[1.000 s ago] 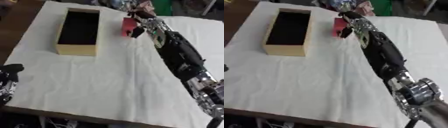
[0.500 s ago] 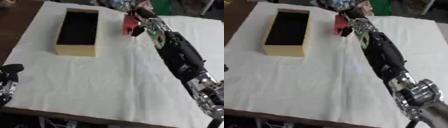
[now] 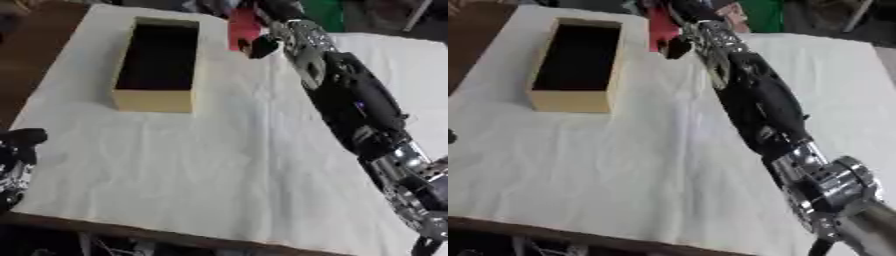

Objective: Pick up objects on the table and place them in the box.

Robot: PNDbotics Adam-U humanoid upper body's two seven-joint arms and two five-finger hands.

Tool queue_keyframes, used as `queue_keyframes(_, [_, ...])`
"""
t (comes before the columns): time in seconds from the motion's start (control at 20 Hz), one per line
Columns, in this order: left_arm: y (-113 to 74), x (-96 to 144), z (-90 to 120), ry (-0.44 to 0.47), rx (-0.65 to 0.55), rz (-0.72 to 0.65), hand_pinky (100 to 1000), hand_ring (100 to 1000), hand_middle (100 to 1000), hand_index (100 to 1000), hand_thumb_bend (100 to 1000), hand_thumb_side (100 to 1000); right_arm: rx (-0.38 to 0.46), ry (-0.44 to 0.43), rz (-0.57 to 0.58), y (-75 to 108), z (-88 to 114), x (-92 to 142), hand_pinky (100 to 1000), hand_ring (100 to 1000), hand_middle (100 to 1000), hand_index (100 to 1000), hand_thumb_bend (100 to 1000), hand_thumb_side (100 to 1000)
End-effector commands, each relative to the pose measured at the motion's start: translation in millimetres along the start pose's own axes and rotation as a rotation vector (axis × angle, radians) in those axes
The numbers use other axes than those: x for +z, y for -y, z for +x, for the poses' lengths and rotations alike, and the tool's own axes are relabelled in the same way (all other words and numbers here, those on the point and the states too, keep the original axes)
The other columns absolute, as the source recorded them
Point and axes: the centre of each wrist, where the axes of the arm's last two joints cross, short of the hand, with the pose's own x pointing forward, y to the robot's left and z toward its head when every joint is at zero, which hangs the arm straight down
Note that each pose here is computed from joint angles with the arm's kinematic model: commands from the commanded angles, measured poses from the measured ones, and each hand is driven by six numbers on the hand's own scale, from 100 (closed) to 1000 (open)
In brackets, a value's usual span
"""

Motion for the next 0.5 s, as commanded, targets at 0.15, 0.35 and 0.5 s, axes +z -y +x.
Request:
queue_keyframes(0.15, [-2.0, -2, 5, 0.019, -0.011, -0.014, 1000, 831, 734, 758, 100, 323, 0.015, 0.131, -0.059, 22.9, 39, -6, 832, 1000, 591, 872, 173, 100])
queue_keyframes(0.35, [-1.2, -2, 6, 0.021, -0.010, -0.020, 1000, 831, 734, 758, 100, 322, 0.025, 0.211, -0.045, 20.5, 65, -9, 833, 1000, 594, 876, 172, 100])
queue_keyframes(0.5, [-0.7, -3, 6, 0.024, -0.009, -0.024, 1000, 831, 734, 758, 100, 321, 0.031, 0.260, -0.020, 14.5, 82, -10, 833, 1000, 602, 883, 169, 100])
